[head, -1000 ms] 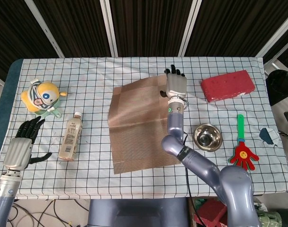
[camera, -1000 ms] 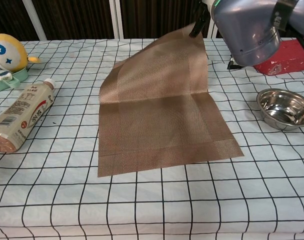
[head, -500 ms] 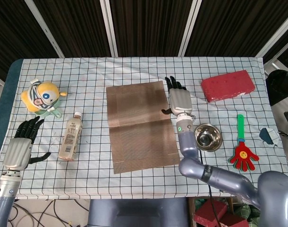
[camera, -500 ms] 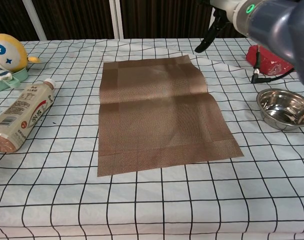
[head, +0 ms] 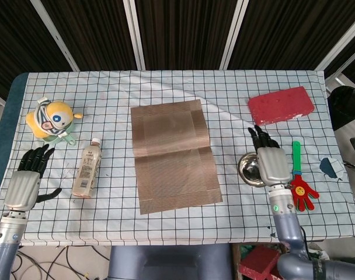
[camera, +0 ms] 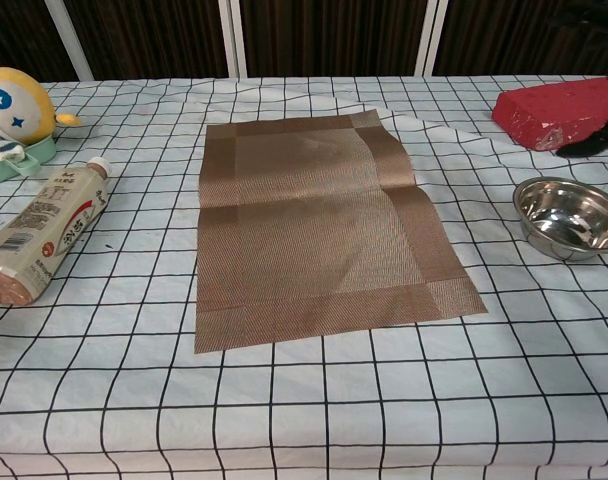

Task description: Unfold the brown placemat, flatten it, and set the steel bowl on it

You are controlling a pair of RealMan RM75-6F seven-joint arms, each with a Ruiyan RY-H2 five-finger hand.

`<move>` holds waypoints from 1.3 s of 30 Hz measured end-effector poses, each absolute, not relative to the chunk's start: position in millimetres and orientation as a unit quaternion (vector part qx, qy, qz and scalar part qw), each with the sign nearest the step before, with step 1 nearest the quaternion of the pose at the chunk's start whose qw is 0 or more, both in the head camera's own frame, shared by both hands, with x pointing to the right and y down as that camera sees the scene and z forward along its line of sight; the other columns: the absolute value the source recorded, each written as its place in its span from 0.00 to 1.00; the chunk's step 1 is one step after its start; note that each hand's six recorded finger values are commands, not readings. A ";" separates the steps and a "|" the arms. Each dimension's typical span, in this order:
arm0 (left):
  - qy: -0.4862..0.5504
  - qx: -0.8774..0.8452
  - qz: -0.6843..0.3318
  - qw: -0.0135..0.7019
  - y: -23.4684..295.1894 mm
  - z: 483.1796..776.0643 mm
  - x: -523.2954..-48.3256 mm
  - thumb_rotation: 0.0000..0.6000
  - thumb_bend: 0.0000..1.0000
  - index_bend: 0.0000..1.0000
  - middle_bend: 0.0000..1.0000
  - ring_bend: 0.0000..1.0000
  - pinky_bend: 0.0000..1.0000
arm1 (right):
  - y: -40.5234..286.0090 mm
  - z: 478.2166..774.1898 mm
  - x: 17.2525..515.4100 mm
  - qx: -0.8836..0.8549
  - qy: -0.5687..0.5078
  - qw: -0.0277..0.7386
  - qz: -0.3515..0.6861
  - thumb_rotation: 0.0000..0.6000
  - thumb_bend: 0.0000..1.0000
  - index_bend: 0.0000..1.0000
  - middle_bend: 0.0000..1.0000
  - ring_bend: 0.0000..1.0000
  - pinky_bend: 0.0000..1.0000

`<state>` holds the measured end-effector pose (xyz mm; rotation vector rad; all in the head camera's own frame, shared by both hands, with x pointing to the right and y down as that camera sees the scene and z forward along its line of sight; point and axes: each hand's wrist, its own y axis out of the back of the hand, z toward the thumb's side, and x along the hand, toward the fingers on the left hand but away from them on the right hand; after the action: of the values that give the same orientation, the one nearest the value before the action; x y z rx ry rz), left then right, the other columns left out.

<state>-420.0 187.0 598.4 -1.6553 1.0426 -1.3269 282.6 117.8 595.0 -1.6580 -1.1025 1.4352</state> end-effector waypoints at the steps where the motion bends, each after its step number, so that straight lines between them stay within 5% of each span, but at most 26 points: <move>1: 0.408 -0.647 -0.520 0.380 186.9 598.5 -420.3 1.00 0.05 0.00 0.00 0.00 0.05 | 122.3 593.4 288.9 -0.634 -0.428 0.334 0.551 1.00 0.06 0.04 0.00 0.09 0.22; 15: 0.395 -0.642 -0.531 0.388 189.2 603.1 -421.5 1.00 0.05 0.00 0.00 0.00 0.05 | 176.2 568.1 361.0 -0.605 -0.468 0.332 0.552 1.00 0.07 0.04 0.00 0.08 0.22; 23: 0.346 -0.640 -0.538 0.426 194.3 604.4 -411.0 1.00 0.05 0.12 0.05 0.03 0.09 | 185.7 570.7 391.7 -0.599 -0.489 0.323 0.546 1.00 0.09 0.04 0.00 0.08 0.22; 39: 0.206 -0.675 -0.506 0.495 194.0 623.5 -313.9 1.00 0.12 0.22 0.08 0.03 0.09 | 184.3 581.4 398.1 -0.611 -0.499 0.299 0.536 1.00 0.10 0.05 0.00 0.08 0.22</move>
<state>-313.9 194.0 623.5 -1.6367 0.5003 -1.2266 398.1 184.3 581.4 -1.6231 -1.3247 1.4244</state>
